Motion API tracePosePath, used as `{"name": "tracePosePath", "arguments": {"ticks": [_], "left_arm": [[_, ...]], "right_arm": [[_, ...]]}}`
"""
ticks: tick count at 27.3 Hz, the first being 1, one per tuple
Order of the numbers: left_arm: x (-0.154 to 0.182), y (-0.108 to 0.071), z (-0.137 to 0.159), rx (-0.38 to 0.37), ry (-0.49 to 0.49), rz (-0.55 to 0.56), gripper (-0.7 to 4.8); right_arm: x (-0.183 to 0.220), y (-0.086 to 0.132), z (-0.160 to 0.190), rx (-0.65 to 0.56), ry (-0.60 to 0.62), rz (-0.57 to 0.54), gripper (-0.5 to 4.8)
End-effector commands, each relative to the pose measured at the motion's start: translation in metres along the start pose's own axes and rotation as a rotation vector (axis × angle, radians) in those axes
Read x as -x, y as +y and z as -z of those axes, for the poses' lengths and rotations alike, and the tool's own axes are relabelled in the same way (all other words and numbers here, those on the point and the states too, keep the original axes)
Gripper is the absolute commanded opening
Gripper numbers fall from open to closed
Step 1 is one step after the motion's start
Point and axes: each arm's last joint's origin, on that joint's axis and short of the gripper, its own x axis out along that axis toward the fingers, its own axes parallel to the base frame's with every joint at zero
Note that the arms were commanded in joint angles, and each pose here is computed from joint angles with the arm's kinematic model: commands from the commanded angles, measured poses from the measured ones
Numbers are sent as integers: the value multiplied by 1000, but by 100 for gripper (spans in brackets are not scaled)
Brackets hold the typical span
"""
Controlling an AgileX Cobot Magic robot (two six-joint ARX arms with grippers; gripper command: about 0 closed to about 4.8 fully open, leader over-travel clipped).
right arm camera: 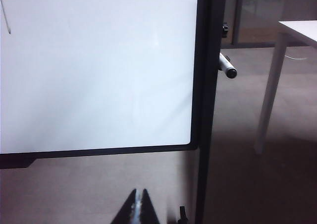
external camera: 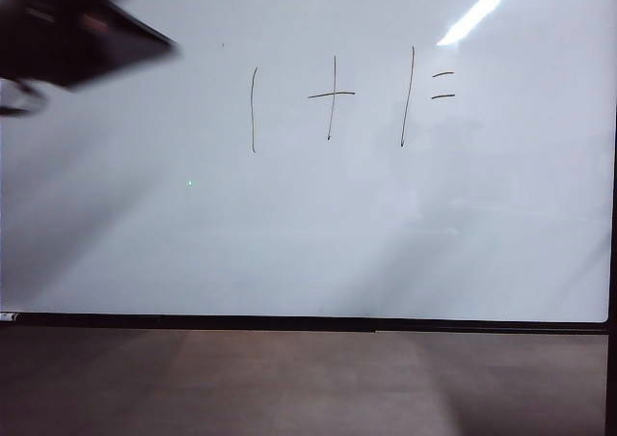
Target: Reach to the right to find the marker pen, pick it up, and write the answer to the math problem on the whiteboard.
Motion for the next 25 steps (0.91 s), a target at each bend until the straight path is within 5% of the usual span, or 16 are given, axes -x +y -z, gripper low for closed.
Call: {"name": "tracePosePath", "arguments": {"ticks": [1,8,16,25], "left_arm": [[-36,-11,4,15,46,77,27],[-91,-43,29,7,161,217,27],[-115,-86,44,-61,173,353,27],[-115,-94,43,-68,170,378,27]], "right_arm": [[0,0,1,0,-5,1,-5],[0,0,1,0,-5,0,-5],[0,0,1,0,-5,0,-5],[0,0,1,0,-5,1,-5]]}}
